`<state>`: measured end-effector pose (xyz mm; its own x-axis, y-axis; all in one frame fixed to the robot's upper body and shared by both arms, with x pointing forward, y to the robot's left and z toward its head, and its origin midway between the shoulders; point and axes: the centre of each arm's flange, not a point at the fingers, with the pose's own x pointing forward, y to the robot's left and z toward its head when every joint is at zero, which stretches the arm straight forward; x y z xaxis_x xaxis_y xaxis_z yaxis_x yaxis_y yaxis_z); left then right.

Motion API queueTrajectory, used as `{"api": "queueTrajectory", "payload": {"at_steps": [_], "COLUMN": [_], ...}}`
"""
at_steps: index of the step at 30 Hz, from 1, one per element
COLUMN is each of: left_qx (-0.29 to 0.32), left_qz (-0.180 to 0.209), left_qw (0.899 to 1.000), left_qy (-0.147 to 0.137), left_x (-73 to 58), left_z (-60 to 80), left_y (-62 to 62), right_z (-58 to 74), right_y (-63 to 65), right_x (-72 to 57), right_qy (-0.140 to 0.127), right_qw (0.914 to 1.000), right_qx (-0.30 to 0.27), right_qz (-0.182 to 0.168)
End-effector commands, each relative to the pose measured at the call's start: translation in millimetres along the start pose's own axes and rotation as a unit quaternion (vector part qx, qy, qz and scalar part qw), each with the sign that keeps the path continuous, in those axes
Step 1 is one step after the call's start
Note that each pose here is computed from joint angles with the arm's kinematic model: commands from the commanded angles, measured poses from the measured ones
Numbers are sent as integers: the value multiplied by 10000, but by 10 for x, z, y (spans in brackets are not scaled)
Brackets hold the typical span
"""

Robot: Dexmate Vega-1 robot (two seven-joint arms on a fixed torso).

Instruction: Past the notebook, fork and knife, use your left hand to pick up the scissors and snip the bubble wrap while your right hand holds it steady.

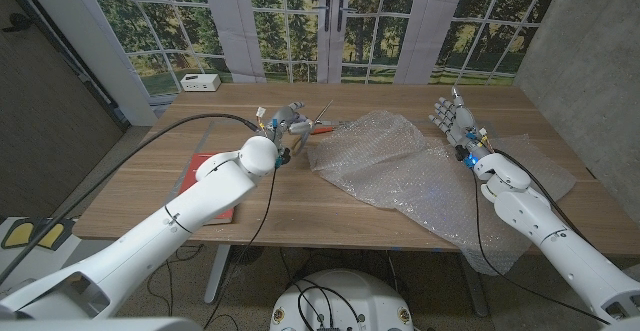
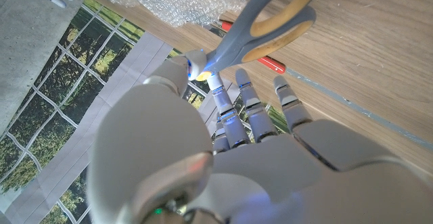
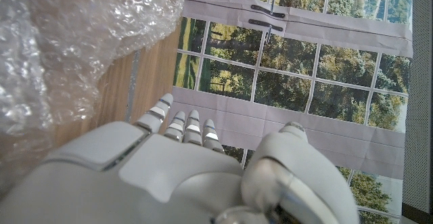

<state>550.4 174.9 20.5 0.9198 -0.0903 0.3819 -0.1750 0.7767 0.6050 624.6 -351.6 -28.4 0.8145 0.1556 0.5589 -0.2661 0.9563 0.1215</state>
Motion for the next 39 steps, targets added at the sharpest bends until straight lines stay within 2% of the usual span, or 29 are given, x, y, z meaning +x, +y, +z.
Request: {"api": "queueTrajectory", "payload": {"at_steps": [1,17,30,39], "left_qx": [-349,-671,-1060,-1542], "left_qz": [-196,-382,-478,-665], "left_qw": [9992,9970,9932,9858], "left_qy": [-65,-20,39,69], "left_x": [10,3,-24,-14], "left_z": [10,0,-67,-128], "left_y": [4,-44,-67,-70], "right_z": [-1,11,19,45], "right_y": [-21,-49,-45,-48], "right_x": [-5,-34,-70,-84], "right_qy": [13,-20,-36,-84], "right_qw": [10000,10000,10000,9999], "right_qx": [-6,-6,-4,-18], "right_qz": [-14,-23,-29,-70]}}
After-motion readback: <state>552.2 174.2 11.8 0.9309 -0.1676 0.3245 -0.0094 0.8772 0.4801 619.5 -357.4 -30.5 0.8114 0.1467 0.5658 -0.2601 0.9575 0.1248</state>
